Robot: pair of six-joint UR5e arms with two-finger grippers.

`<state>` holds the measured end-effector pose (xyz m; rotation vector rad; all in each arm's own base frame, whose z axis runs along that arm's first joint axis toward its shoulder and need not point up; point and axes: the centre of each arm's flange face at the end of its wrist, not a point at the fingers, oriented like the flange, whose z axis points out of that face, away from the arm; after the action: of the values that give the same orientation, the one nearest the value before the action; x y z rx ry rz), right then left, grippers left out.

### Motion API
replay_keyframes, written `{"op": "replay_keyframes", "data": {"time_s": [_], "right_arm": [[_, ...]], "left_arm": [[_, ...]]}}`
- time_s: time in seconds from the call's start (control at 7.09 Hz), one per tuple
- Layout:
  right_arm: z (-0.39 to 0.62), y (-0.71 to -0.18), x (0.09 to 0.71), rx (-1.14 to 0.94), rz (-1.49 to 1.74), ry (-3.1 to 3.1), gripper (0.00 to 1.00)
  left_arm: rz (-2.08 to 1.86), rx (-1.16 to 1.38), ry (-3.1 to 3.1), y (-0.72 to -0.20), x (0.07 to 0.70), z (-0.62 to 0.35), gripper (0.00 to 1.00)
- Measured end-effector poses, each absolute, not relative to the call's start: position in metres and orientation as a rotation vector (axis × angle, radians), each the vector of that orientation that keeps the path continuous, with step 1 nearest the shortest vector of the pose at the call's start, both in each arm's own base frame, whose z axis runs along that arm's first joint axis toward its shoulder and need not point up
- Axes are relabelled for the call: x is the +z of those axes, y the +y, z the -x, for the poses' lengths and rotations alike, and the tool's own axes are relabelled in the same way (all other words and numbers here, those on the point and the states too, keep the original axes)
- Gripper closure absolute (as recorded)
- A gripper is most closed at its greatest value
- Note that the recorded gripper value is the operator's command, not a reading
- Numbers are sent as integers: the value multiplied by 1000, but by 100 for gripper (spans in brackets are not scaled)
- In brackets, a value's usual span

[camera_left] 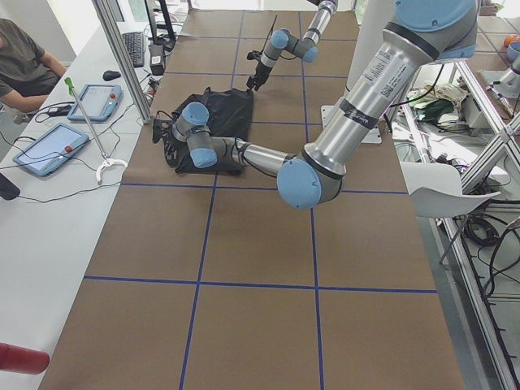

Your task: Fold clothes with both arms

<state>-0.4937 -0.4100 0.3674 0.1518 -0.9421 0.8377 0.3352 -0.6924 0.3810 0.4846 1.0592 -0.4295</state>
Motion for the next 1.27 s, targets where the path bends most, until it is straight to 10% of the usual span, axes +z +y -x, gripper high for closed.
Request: {"op": "replay_keyframes", "data": {"time_s": [1.27], "right_arm": [[440, -365, 345, 826, -107, -995, 100]], "left_arm": [[-499, -421, 1082, -688, 368, -332, 54]]}}
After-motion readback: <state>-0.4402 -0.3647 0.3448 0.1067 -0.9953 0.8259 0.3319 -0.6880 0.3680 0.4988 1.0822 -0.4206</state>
